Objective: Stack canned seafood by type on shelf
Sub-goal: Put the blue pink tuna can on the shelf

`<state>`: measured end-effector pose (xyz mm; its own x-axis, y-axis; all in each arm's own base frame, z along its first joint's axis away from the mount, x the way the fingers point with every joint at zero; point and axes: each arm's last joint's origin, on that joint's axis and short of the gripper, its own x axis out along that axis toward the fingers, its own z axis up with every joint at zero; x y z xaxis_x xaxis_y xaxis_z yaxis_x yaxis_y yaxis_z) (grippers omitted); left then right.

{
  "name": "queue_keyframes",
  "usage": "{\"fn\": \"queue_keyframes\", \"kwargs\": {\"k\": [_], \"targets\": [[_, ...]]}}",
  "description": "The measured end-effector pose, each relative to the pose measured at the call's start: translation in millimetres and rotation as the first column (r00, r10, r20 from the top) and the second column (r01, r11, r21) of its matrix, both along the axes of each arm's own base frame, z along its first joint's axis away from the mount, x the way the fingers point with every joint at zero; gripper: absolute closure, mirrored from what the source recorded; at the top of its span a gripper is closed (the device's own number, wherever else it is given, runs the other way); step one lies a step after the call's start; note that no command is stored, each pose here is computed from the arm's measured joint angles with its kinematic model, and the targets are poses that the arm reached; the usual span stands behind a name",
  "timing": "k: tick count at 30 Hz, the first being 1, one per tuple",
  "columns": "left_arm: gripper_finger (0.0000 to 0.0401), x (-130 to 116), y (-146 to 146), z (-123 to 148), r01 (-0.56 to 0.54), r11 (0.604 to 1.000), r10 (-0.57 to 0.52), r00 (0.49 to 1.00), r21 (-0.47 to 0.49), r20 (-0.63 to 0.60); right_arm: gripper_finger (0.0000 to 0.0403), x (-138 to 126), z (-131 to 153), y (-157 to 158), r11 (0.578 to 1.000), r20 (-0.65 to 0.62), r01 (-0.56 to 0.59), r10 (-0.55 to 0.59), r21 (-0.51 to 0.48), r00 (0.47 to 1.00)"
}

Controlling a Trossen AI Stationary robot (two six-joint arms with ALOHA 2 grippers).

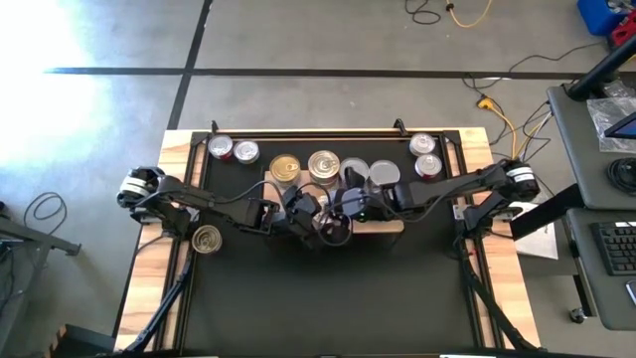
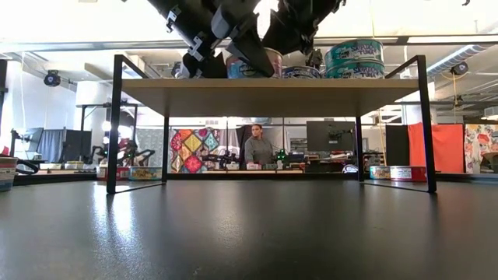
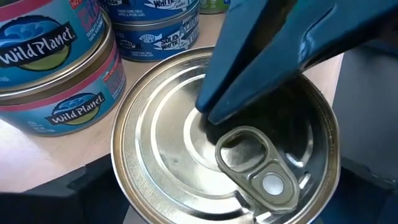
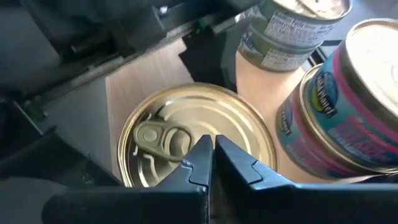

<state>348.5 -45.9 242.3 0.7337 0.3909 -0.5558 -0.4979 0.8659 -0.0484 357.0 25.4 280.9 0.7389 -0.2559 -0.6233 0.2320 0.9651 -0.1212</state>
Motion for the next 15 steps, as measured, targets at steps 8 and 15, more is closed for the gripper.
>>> {"fn": "queue_keyframes", "kwargs": {"k": [8, 15], "targets": [[0.0004, -1.0, -0.8, 9.7, 0.058, 0.998, -0.058, 0.996, 0.002, -0.068, 0.039, 0.1, -7.1, 0.8, 1.0, -0.051, -0.001, 0.002, 0.029, 0.999], [0.0002, -0.4, -1.0, 27.0, 0.088, 0.995, -0.081, 0.988, 0.048, -0.132, 0.039, -1.0, -8.1, -0.3, 1.0, -0.066, 0.006, -0.004, 0.02, 0.998]]}}
